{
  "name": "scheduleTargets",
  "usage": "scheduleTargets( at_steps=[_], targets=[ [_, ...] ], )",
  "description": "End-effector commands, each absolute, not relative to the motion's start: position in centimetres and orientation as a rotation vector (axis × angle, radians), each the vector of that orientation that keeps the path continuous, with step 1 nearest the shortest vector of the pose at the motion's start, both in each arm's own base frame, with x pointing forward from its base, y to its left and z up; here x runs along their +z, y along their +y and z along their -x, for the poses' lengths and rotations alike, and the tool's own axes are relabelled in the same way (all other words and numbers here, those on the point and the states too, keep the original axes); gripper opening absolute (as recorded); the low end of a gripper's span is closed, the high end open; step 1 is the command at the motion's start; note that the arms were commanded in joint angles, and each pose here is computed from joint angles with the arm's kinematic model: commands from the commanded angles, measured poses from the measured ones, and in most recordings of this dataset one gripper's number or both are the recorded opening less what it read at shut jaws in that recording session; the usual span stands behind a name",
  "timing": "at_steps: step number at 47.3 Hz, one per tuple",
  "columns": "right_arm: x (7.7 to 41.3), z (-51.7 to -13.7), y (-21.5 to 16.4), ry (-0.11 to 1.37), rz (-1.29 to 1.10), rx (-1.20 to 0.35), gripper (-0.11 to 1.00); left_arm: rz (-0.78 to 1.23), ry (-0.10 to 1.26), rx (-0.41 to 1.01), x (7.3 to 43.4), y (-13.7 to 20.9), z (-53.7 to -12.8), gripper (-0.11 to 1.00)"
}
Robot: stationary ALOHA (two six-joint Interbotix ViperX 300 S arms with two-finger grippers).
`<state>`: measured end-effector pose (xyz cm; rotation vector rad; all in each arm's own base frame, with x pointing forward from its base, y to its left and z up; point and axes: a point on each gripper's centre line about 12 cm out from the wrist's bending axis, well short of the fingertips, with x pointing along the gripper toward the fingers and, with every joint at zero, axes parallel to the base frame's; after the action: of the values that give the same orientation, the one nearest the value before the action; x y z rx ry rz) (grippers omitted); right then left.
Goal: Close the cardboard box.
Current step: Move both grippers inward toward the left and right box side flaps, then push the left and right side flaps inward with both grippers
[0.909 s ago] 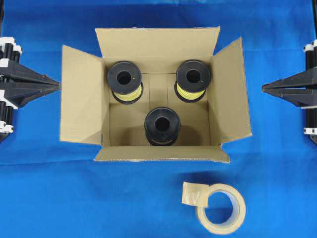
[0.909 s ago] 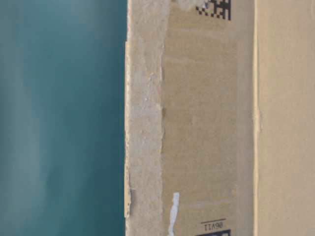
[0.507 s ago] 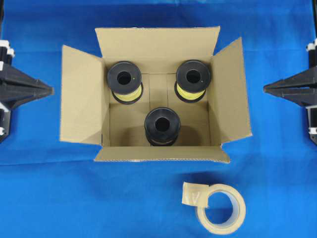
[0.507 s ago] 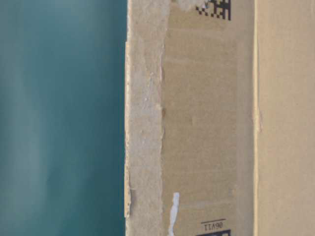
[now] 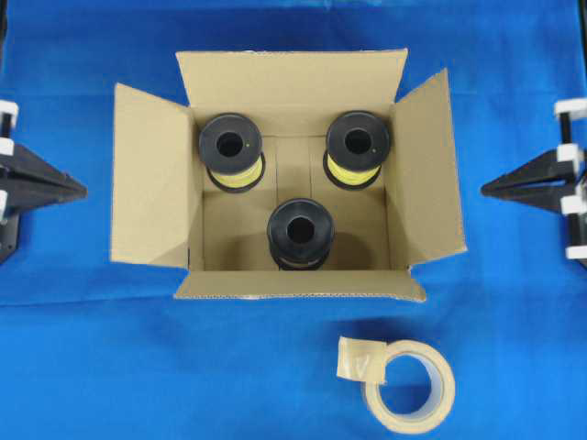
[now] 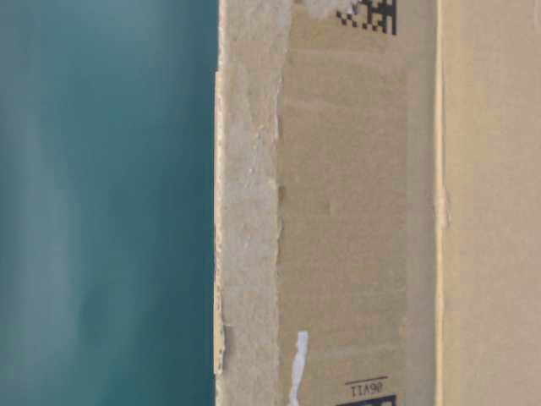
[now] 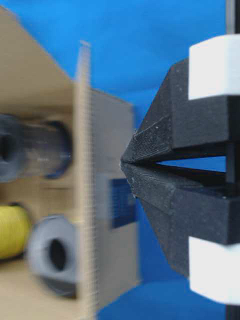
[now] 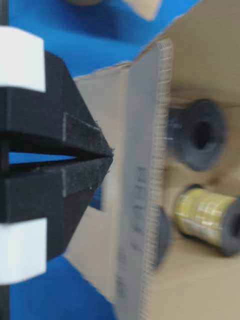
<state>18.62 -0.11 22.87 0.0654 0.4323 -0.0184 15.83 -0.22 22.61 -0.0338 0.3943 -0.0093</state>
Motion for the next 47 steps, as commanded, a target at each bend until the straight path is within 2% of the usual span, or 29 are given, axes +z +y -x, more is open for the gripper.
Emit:
scheduleTargets(
  at_steps=[1, 11, 30, 47],
  targets=[
    [21.9, -19.1, -0.3, 0.480, -0.072, -0.028, 0.00, 0.039, 0.420, -0.005, 22.1, -0.2, -16.2, 0.00],
    [20.1, -20.0, -0.4, 0.527, -0.092, -0.042, 0.00, 0.038, 0.453, -0.003, 20.8, -0.2, -16.9, 0.00],
    [21.6, -23.2, -0.9, 0.437, -0.099, -0.060, 0.00, 0.039, 0.299, 0.014, 21.9, 0.1, -19.7, 0.00],
    [23.5, -26.4, -1.1, 0.314, -0.094, -0.056, 0.00, 0.036, 0.271, 0.017, 23.7, 0.2, -24.7, 0.00]
  ],
)
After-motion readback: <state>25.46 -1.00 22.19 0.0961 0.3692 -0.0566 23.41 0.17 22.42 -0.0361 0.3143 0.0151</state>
